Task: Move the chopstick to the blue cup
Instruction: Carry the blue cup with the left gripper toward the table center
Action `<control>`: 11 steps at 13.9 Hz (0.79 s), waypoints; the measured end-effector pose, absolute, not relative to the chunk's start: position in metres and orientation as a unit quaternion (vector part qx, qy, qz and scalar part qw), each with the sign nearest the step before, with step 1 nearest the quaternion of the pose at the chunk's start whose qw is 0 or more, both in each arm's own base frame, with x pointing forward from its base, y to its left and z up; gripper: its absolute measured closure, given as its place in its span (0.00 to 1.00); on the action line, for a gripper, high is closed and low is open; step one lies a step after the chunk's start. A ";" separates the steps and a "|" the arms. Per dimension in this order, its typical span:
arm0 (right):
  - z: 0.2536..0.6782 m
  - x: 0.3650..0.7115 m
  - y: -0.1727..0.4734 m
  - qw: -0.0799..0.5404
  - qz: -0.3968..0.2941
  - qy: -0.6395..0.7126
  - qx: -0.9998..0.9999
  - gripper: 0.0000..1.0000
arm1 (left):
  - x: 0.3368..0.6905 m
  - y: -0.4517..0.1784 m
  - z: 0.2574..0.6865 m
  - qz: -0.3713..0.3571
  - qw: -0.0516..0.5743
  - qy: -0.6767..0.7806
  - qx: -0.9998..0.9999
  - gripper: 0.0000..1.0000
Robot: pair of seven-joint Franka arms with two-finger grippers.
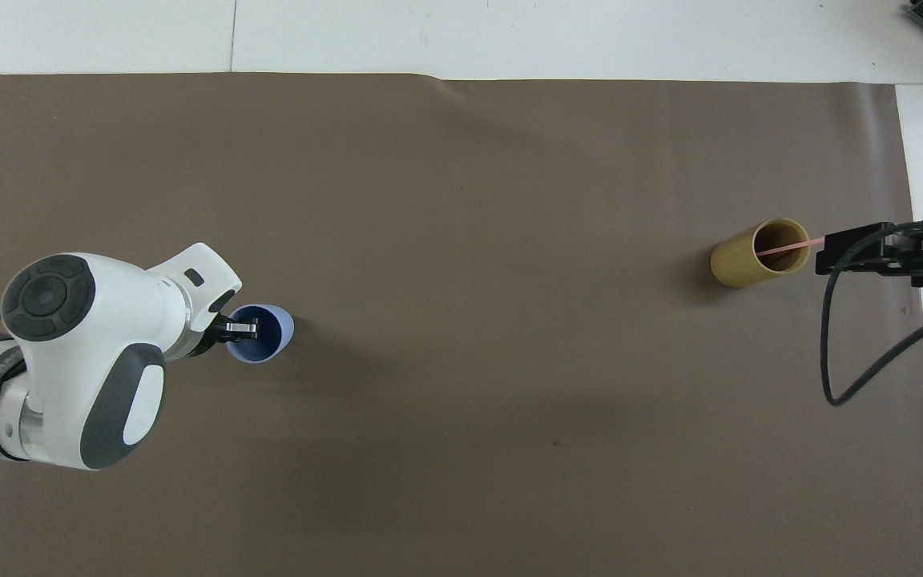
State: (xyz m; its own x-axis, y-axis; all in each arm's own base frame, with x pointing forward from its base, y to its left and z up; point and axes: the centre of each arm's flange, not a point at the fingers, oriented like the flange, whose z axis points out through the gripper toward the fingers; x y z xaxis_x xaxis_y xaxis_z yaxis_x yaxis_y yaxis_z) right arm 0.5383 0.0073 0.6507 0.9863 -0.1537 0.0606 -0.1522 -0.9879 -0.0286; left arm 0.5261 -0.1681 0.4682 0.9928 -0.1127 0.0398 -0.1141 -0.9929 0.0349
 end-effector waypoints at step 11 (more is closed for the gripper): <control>0.583 0.587 -0.104 0.041 -0.072 -0.032 -0.996 0.00 | 0.500 -0.371 0.415 -0.012 0.056 -0.057 0.997 0.95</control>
State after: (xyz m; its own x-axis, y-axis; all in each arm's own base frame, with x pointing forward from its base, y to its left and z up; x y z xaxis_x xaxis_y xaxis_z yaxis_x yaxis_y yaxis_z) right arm 0.5873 -0.1036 0.5832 0.9878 0.0570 0.1452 0.0689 -0.9946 -0.0778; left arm 0.5003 -0.3707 0.4154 0.9933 -0.1144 -0.0179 -0.1117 -0.9872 0.1137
